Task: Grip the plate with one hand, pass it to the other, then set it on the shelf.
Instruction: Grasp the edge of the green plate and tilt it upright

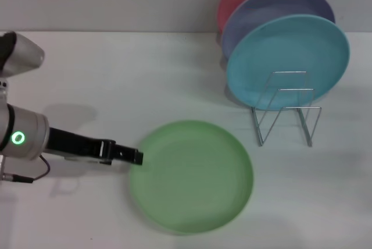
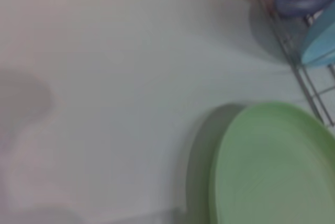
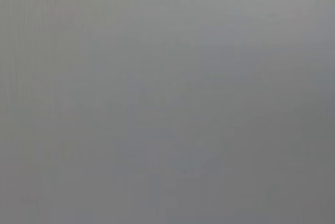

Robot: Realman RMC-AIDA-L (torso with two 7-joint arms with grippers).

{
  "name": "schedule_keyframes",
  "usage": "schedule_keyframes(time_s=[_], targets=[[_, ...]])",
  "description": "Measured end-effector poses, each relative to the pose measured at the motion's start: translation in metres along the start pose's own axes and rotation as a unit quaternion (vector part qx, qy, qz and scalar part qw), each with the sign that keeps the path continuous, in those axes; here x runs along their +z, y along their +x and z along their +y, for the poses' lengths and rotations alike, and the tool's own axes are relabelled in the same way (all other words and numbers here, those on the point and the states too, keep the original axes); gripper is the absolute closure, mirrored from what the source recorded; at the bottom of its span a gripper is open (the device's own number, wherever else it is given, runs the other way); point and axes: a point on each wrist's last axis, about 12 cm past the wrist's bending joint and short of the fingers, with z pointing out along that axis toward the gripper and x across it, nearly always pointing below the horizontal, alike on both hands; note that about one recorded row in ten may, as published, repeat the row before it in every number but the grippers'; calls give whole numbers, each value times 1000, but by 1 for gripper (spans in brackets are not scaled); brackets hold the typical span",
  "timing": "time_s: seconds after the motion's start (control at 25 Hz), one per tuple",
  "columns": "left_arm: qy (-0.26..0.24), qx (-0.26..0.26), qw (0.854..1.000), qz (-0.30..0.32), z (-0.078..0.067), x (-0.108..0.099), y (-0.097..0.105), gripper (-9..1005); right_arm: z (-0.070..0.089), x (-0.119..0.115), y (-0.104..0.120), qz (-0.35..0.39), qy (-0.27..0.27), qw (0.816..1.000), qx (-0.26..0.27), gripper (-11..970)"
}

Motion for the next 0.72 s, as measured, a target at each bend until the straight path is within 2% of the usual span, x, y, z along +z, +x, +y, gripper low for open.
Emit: schedule_keyframes(time_s=[0.72], targets=[[8,10,999,48,-10,26,-1,240,3,8,-1,-3,-6,1000,-2,247]])
